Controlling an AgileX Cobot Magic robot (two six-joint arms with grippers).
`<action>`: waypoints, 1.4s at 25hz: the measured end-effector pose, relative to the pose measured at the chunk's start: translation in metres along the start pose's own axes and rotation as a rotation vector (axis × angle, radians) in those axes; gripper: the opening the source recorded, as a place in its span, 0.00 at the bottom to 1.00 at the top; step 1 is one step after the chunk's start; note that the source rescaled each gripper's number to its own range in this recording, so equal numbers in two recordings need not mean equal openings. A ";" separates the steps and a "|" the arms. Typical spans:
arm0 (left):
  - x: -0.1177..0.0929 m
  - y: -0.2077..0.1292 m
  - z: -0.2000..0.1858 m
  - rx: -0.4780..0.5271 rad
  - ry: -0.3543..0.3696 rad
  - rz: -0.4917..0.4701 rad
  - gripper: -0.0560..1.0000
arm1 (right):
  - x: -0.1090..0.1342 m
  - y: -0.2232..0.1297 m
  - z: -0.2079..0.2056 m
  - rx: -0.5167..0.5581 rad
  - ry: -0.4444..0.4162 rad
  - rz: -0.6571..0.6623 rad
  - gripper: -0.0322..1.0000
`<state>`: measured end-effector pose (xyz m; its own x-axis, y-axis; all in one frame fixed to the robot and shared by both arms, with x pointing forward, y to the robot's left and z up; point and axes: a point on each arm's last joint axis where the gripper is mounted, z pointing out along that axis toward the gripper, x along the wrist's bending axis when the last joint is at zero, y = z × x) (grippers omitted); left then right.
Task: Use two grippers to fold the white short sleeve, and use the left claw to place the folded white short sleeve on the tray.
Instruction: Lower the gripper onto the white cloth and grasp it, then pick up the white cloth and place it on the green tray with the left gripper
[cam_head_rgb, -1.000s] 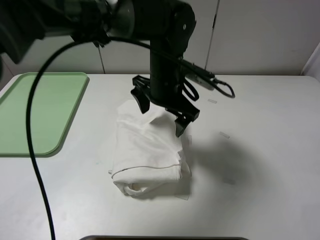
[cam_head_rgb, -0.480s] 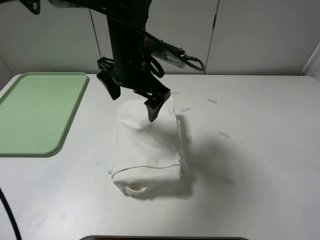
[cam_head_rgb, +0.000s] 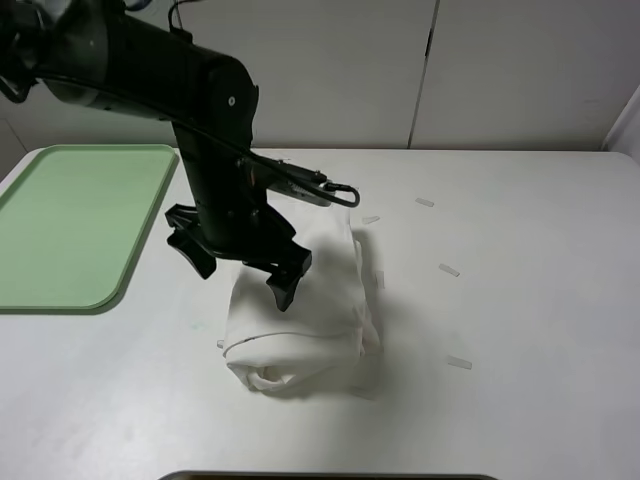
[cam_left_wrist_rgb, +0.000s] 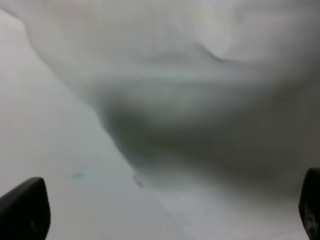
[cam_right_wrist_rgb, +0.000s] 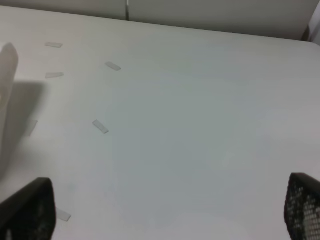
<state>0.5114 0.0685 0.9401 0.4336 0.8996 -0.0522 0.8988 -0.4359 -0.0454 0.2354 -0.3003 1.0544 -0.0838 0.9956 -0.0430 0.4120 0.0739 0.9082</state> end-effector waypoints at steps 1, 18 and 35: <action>0.000 0.000 0.000 0.000 0.000 0.000 1.00 | 0.000 0.000 0.000 0.000 0.000 0.000 1.00; 0.000 0.000 0.059 -0.097 -0.076 -0.185 1.00 | 0.000 0.000 0.000 0.000 0.000 0.000 1.00; 0.002 0.006 0.064 -0.155 -0.057 -0.153 0.43 | 0.000 0.000 0.000 0.000 0.000 0.000 1.00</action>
<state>0.5134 0.0658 0.8756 0.2914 0.9499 -0.1130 0.9547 -0.2813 0.0970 0.2354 -0.3003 1.0544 -0.0838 0.9956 -0.0430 0.4120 0.0739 0.9082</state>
